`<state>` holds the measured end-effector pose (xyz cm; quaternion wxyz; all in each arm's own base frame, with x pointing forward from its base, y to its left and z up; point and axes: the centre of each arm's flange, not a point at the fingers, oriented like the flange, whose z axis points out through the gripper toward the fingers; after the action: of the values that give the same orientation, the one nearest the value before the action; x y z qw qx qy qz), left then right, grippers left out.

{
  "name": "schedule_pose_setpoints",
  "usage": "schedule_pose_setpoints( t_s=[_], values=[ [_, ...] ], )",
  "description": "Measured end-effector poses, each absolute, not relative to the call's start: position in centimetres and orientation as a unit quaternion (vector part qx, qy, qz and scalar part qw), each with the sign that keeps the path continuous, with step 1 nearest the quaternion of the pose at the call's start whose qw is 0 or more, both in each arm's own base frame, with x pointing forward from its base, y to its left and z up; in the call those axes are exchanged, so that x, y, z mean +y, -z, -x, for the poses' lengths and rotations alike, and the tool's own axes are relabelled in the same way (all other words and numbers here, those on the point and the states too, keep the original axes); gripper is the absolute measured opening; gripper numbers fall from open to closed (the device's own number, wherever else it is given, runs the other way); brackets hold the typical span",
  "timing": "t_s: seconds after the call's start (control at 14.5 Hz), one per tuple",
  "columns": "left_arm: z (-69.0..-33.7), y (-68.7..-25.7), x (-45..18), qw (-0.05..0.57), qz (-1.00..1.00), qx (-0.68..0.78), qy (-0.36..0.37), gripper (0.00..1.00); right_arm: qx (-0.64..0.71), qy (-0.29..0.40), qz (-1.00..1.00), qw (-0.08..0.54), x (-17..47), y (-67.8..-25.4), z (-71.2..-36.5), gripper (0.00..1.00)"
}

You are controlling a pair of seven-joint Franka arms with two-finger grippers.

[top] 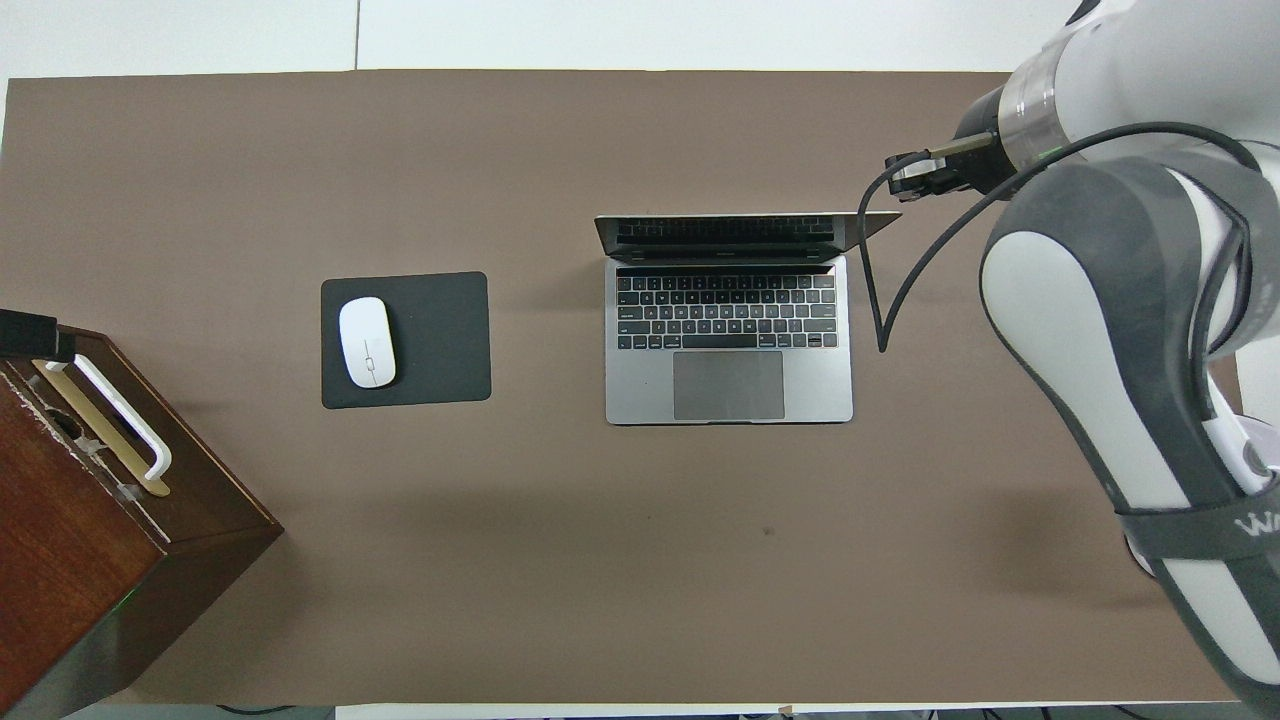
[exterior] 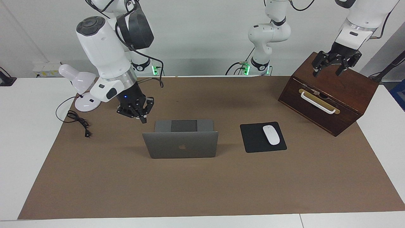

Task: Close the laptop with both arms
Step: 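Reach the right gripper toward the top edge of the laptop screen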

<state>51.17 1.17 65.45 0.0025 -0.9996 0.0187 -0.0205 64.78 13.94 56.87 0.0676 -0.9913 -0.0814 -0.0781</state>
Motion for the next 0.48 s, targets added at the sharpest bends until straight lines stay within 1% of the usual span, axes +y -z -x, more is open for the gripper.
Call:
schedule_pose_setpoints(
  t_s=[0.48],
  values=[
    [-50.8, -65.8, 1.1, 0.003, 1.000, 0.019, 0.022, 1.00, -0.081, 0.071, 0.992, 0.070, 14.1, -55.3, -66.4, 0.01]
  ],
)
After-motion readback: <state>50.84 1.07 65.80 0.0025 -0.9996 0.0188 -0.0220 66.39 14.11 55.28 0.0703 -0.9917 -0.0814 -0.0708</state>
